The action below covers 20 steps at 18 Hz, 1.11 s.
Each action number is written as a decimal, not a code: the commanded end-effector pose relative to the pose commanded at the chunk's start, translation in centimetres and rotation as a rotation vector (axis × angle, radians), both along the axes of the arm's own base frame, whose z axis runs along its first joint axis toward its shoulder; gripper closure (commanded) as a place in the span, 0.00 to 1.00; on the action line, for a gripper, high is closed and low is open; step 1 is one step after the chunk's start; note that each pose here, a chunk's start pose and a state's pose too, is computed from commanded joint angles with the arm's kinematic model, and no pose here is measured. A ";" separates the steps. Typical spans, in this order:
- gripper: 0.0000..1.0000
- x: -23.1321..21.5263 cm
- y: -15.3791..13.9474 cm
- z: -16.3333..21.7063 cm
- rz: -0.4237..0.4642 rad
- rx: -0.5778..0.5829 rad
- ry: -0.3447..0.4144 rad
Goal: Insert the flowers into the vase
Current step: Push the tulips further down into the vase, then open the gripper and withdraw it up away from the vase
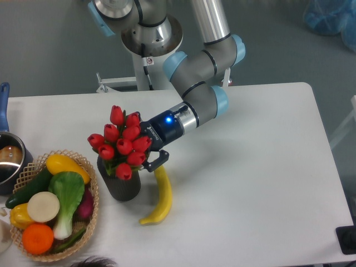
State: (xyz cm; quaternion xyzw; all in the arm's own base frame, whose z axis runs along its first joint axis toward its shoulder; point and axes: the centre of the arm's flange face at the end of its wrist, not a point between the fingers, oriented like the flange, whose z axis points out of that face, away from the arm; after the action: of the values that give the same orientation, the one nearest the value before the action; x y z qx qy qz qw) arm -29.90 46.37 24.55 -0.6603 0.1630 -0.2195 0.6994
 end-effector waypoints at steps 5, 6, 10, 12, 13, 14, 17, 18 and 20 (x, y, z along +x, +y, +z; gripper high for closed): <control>0.00 0.0 -0.3 -0.4 -0.005 -0.037 0.025; 0.00 0.0 -0.4 -0.4 -0.008 -0.057 0.044; 0.00 -0.7 -1.8 0.7 0.010 -0.108 0.092; 0.00 -1.1 -2.9 2.0 0.033 -0.116 0.102; 0.00 -1.4 -3.6 2.4 0.044 -0.144 0.125; 0.00 -1.5 -4.4 2.5 0.053 -0.182 0.152; 0.00 -3.3 -7.0 4.6 0.109 -0.303 0.222; 0.00 -4.4 -8.1 5.4 0.144 -0.338 0.229; 0.00 -6.9 -10.4 6.6 0.215 -0.384 0.241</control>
State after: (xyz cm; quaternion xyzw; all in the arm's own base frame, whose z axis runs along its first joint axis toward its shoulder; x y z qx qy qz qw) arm -36.80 35.97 31.12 -0.8161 0.1293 -0.0907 0.5559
